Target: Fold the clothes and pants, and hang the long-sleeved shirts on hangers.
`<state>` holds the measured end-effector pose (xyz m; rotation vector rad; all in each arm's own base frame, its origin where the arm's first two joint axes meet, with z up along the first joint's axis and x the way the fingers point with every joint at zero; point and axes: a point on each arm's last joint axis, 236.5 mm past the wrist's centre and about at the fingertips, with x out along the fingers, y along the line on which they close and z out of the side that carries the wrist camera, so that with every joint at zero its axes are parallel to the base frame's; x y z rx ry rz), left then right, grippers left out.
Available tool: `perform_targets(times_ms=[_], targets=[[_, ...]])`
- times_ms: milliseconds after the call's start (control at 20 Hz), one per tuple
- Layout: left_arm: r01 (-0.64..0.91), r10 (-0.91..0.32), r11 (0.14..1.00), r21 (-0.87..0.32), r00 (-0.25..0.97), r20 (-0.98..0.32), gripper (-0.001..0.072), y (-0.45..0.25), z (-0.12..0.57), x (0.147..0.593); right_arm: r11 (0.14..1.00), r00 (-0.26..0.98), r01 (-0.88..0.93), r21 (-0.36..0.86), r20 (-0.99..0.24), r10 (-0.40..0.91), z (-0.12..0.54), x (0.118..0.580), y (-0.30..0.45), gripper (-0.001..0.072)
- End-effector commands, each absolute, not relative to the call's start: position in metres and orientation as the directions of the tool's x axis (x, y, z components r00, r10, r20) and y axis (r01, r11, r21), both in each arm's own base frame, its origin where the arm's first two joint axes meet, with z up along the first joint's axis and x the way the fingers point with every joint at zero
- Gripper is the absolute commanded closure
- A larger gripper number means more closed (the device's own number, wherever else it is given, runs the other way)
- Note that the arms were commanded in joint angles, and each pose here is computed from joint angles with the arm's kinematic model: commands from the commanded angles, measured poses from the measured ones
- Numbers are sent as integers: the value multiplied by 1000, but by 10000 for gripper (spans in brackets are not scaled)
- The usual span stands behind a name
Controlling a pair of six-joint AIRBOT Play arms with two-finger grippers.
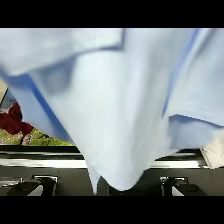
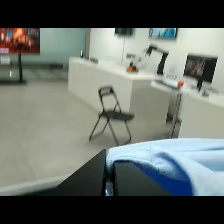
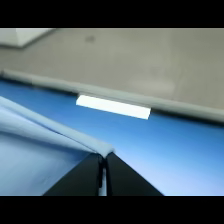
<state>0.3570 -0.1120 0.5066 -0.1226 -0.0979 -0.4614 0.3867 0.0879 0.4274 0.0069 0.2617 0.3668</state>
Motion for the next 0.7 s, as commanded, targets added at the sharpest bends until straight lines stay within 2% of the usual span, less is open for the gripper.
perform_targets(times_ms=[0, 50, 150, 300, 350, 450, 550, 600, 650], targets=[[368, -388, 922, -123, 855, -345, 678, -106, 322, 447, 943, 706, -246, 227, -625, 334, 265, 465, 86, 673], [320, -356, 934, -157, 812, -463, 678, -100, 258, 469, 932, 656, -173, 318, -669, 350, 222, 491, 90, 674], [185, -338, 937, -297, 698, -631, 678, -97, 153, 491, 875, 546, -34, 484, -724, 422, 148, 521, 108, 674], [-33, -356, 907, -420, 472, -806, 677, -103, 38, 484, 732, 297, 173, 659, -744, 599, 63, 516, 152, 674], [-77, -376, 896, -438, 393, -839, 677, -109, 13, 475, 718, 221, 186, 671, -740, 635, 44, 508, 166, 674], [-129, -432, 872, -472, 253, -866, 677, -122, -19, 455, 758, 107, 193, 623, -781, 615, 13, 491, 170, 673], [-158, -476, 850, -502, 175, -862, 665, -131, -31, 443, 794, 94, 193, 576, -817, 570, 2, 489, 158, 648], [-165, -476, 850, -500, 169, -863, 548, -126, -32, 442, 814, 111, 176, 554, -832, 543, 3, 492, 145, 520], [-155, -478, 853, -499, 153, -865, 278, -118, -29, 439, 840, 106, 146, 522, -853, 512, 6, 488, 125, 249]])
